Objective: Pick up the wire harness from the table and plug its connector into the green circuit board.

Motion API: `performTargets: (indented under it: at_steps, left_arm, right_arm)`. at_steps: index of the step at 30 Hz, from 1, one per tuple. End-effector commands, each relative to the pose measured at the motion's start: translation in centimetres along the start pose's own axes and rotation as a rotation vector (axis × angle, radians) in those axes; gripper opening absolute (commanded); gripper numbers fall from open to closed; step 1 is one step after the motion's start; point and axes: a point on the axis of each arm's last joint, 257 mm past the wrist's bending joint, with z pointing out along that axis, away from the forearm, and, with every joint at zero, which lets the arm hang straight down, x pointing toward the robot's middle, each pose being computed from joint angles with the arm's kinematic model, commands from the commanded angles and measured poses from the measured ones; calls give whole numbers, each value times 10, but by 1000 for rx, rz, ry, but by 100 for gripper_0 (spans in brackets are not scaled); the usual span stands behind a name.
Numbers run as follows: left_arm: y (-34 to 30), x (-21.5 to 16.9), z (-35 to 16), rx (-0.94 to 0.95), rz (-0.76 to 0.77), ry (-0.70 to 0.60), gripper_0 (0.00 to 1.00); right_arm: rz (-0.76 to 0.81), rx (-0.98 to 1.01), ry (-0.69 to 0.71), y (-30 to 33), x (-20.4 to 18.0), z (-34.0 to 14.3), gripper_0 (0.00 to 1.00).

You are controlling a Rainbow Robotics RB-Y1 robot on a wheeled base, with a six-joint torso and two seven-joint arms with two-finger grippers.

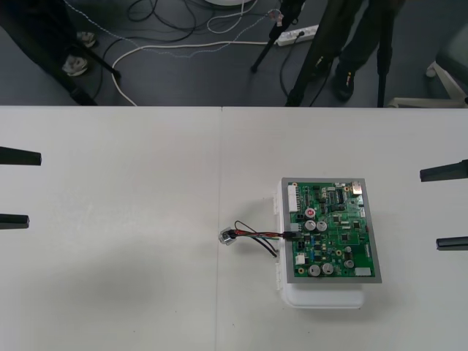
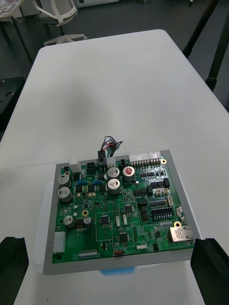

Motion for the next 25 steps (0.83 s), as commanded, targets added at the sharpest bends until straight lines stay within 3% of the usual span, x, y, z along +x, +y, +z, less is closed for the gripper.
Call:
performTargets:
  at_steps: [1, 25]
  left_arm:
    - [-17, -2, -2, 65, 57, 20, 100]
    - [-17, -2, -2, 65, 57, 20, 100]
  right_arm:
    - [-38, -19, 36, 4, 4, -7, 100]
    - [-38, -19, 36, 4, 4, -7, 100]
